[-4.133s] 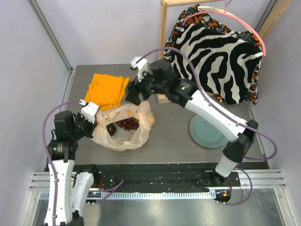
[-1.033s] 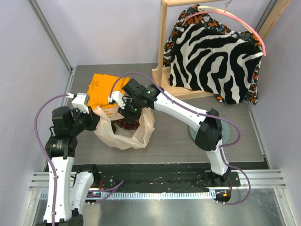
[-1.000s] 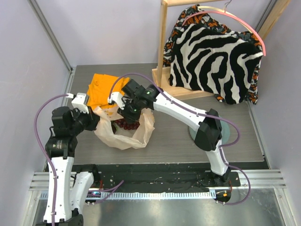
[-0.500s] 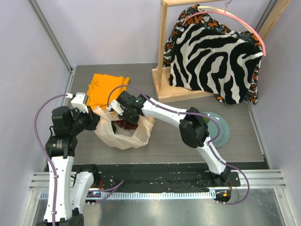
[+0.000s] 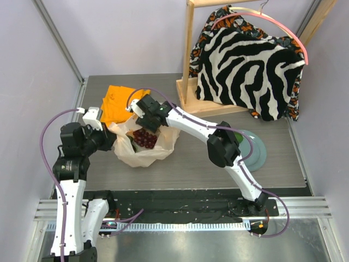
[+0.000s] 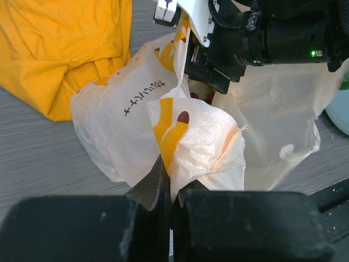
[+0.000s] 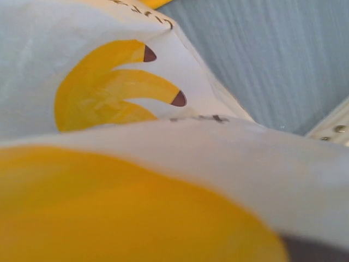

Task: Take the fake fruits out of the plastic bag
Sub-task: Take out the fake fruit from the plastic bag.

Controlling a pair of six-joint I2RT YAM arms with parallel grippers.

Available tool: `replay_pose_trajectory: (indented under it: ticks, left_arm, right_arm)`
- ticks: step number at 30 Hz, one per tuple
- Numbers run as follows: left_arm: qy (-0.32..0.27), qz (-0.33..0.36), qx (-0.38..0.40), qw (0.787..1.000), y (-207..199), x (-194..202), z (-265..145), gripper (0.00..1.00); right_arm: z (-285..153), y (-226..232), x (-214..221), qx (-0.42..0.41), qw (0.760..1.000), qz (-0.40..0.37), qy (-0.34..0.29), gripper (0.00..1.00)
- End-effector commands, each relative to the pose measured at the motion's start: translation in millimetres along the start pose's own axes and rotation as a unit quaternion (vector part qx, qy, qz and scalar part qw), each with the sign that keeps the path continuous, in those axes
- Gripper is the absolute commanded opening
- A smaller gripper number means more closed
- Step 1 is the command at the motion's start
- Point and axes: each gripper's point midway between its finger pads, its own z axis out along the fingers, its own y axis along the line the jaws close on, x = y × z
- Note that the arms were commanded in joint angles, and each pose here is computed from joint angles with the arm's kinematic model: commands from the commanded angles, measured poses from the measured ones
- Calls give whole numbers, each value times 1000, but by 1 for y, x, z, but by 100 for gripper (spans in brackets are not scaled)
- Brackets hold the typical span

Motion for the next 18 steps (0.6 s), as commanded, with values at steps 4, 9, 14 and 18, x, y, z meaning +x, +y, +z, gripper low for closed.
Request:
replay_pose_trajectory:
  ticks: [4, 9, 14, 18]
  left_arm:
    - [-21, 6, 18, 1000, -8, -19, -4, 0]
    - [-17, 6, 18, 1000, -8, -19, -3, 0]
    - [-18, 6, 18, 1000, -7, -21, -3, 0]
    - [-15, 4, 19, 1000, -7, -18, -1, 0]
  right_arm:
    - [8, -32, -16, 97, 995, 2, -16, 80]
    - [27, -27, -3, 98, 995, 1, 4, 91]
    - [38, -27, 13, 109, 993, -15, 30, 91]
    - [42, -30, 20, 113, 992, -26, 41, 89]
